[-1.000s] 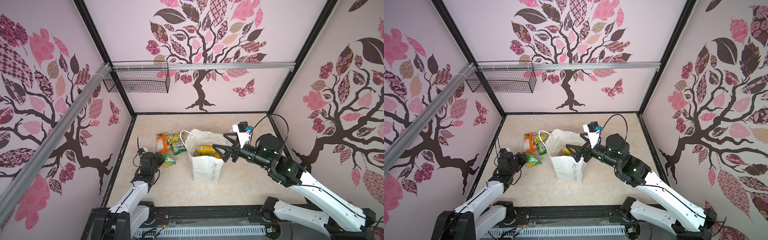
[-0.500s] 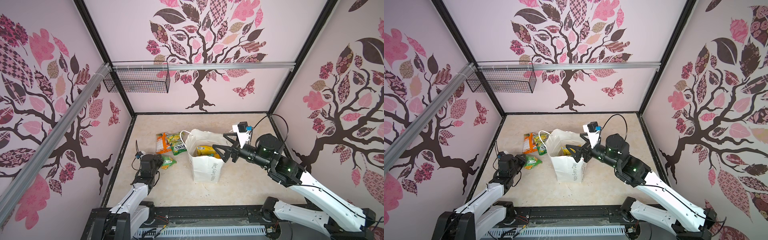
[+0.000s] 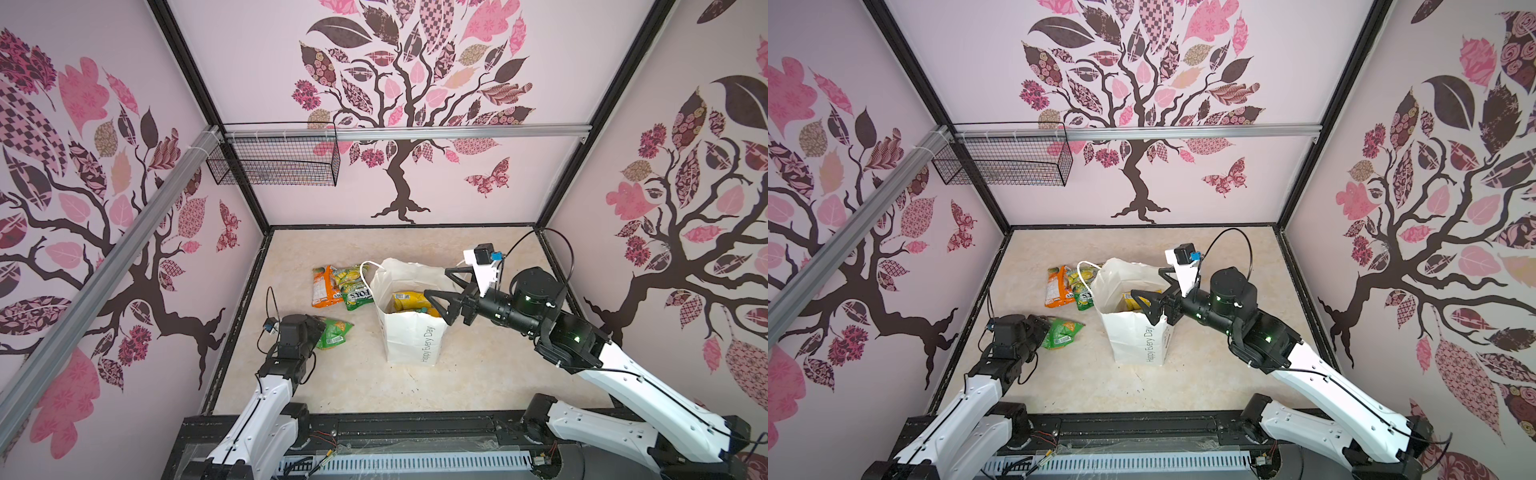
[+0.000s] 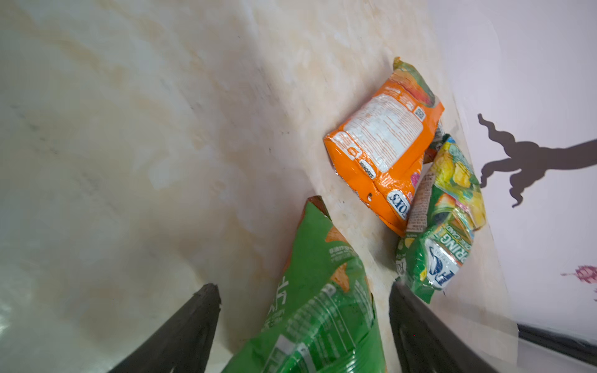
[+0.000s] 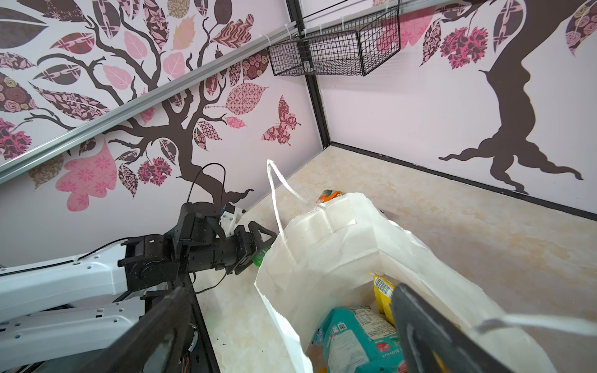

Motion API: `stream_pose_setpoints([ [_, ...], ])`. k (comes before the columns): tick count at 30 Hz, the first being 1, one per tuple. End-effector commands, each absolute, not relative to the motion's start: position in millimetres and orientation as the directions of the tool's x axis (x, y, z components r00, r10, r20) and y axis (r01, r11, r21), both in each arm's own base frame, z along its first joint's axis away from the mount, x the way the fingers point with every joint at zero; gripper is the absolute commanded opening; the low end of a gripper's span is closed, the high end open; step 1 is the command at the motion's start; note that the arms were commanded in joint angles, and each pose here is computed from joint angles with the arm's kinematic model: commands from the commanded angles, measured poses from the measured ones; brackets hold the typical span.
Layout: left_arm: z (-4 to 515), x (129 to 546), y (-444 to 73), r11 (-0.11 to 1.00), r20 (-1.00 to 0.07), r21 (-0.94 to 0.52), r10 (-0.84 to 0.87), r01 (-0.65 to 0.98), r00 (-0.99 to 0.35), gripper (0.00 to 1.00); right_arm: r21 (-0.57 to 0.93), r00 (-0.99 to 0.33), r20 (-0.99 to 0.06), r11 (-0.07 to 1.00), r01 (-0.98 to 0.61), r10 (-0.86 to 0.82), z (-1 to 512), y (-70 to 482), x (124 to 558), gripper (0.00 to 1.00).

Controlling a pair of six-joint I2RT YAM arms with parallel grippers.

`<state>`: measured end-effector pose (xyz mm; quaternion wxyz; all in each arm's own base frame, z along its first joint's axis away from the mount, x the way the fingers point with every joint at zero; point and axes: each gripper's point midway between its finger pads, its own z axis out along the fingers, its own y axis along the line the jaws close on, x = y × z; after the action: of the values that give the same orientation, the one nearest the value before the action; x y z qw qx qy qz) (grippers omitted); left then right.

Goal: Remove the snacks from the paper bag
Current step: 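Release the green chip bag on the table near the robot with the left gripper, then grip the bag rim with the left gripper while the right gripper lowers into the bag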

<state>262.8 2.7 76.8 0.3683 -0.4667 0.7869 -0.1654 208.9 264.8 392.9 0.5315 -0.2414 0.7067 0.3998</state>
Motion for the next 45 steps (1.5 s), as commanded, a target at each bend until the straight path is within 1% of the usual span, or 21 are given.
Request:
stream_pose_setpoints([
  [1,96,255,17,0.446,-0.420,-0.577,-0.881,-0.685,-0.219,0.84,0.315,-0.305,-0.946,0.540,-0.780,0.110,414,266,205,1.00],
  [7,130,257,12,0.369,-0.356,-0.645,-0.920,-0.669,-0.164,0.82,0.338,-0.323,-0.938,0.532,-0.776,0.125,420,265,203,1.00],
  [12,172,257,8,0.357,-0.340,-0.699,-0.928,-0.620,-0.151,0.82,0.371,-0.368,-0.923,0.520,-0.770,0.113,420,269,202,1.00],
  [14,198,264,1,0.388,-0.352,-0.745,-0.920,-0.543,-0.174,0.81,0.383,-0.385,-0.916,0.519,-0.764,0.108,421,271,203,1.00],
  [15,216,270,-6,0.425,-0.373,-0.770,-0.905,-0.476,-0.204,0.81,0.392,-0.399,-0.911,0.519,-0.759,0.104,421,273,203,1.00],
  [17,255,282,-23,0.516,-0.441,-0.792,-0.853,-0.327,-0.277,0.81,0.411,-0.428,-0.899,0.521,-0.748,0.096,419,276,206,1.00],
  [19,293,289,-42,0.598,-0.516,-0.781,-0.780,-0.179,-0.354,0.81,0.424,-0.450,-0.889,0.520,-0.741,0.084,419,280,207,1.00],
  [21,332,291,-63,0.674,-0.607,-0.738,-0.677,-0.020,-0.416,0.81,0.429,-0.464,-0.883,0.518,-0.740,0.068,417,285,209,1.00],
  [24,376,284,-91,0.766,-0.751,-0.612,-0.486,0.195,-0.447,0.81,0.433,-0.489,-0.872,0.527,-0.732,0.037,412,292,214,1.00],
  [26,397,275,-111,0.794,-0.829,-0.511,-0.356,0.328,-0.431,0.82,0.436,-0.508,-0.861,0.530,-0.727,0.012,407,299,218,1.00],
  [28,413,263,-132,0.786,-0.882,-0.420,-0.236,0.454,-0.407,0.82,0.438,-0.528,-0.849,0.546,-0.714,-0.010,401,304,223,0.99],
  [30,425,251,-148,0.755,-0.910,-0.358,-0.150,0.550,-0.387,0.83,0.440,-0.554,-0.832,0.571,-0.693,-0.030,392,308,231,1.00],
  [35,438,222,-174,0.683,-0.953,-0.192,0.040,0.705,-0.299,0.84,0.431,-0.618,-0.783,0.654,-0.622,-0.072,366,315,250,1.00],
  [39,434,205,-188,0.641,-0.955,-0.071,0.178,0.765,-0.238,0.90,0.405,-0.652,-0.751,0.706,-0.581,-0.105,341,318,263,1.00],
  [44,428,186,-206,0.562,-0.946,0.007,0.271,0.827,-0.176,0.98,0.352,-0.674,-0.722,0.754,-0.555,-0.159,308,319,274,1.00],
  [45,427,183,-209,0.550,-0.945,0.020,0.282,0.835,-0.163,0.98,0.344,-0.677,-0.716,0.756,-0.556,-0.172,302,319,275,0.99],
])
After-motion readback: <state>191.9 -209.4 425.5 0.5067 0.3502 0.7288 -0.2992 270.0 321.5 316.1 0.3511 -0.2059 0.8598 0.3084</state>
